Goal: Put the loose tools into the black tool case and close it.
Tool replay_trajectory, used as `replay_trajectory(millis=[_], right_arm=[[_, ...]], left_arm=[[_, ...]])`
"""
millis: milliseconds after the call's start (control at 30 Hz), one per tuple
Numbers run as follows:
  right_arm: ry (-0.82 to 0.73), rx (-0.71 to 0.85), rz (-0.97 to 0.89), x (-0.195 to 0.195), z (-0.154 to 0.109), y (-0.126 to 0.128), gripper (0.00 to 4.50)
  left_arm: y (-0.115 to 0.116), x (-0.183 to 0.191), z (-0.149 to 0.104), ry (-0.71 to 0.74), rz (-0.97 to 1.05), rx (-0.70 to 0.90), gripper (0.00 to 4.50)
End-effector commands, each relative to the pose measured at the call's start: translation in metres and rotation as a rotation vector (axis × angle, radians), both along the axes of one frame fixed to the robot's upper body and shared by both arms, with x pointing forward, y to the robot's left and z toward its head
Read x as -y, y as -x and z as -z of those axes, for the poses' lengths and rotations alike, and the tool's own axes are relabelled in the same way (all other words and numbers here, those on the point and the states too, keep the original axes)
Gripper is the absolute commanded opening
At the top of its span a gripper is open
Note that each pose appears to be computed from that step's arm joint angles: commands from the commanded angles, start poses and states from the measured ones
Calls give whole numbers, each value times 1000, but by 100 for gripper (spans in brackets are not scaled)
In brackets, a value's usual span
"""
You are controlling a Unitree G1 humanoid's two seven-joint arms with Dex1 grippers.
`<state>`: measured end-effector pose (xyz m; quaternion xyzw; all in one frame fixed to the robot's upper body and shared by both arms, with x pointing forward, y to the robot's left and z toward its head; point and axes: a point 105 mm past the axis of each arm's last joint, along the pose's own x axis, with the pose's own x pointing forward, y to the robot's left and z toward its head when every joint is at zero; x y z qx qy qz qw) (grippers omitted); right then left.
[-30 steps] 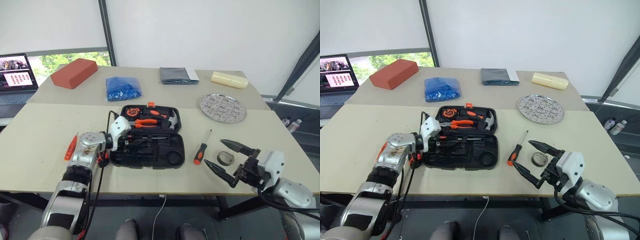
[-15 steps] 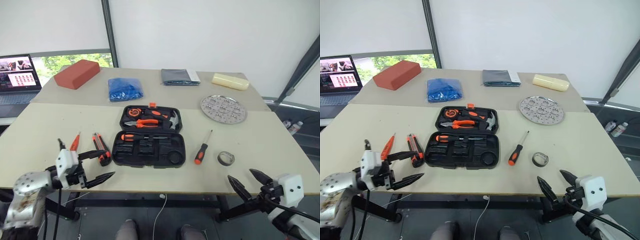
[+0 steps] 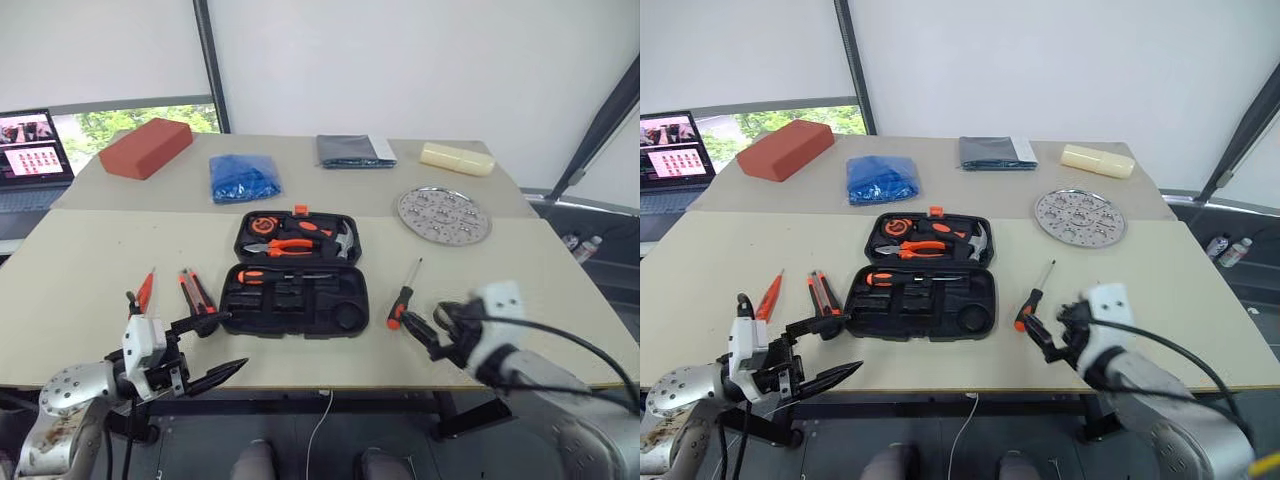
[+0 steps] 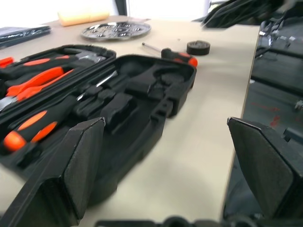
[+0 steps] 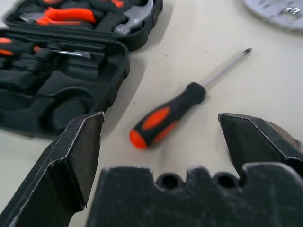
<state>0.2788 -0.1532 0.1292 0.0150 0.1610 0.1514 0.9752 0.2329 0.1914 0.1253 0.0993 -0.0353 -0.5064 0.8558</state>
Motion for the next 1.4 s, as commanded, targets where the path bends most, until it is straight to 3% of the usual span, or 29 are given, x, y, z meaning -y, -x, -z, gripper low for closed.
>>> replay_trajectory(millis=[33, 400, 533, 833, 867, 933, 1033, 1167, 1267, 1400], right_arm=[[56, -65, 130, 8, 10, -8, 450], [28, -164, 199, -6, 33, -20, 450], [4, -88, 247, -5, 24, -25, 349], [-31, 137, 228, -5, -8, -39, 38], [-22, 208, 184, -7, -22, -46, 7], [-13, 316, 89, -15, -44, -56, 7], [44, 432, -198, -40, -69, -62, 7], [68, 301, -271, -34, -57, -66, 7], [150, 145, -241, -19, -39, -61, 83], [232, -33, -211, -5, -20, -46, 218]], left_arm=[[2, 5, -9, -6, 17, 40, 444], [3, 9, -17, -19, 26, 71, 444], [3, 11, -19, -15, 26, 80, 450], [-1, 4, -23, 18, -37, 92, 450], [-1, 3, -23, 24, -57, 92, 450], [-1, 0, -24, 35, -88, 93, 450], [0, -4, -23, 53, -131, 89, 450], [6, -2, -19, 33, -117, 69, 450], [7, 0, -18, 18, -102, 67, 450], [6, 4, -17, 21, -86, 78, 450]])
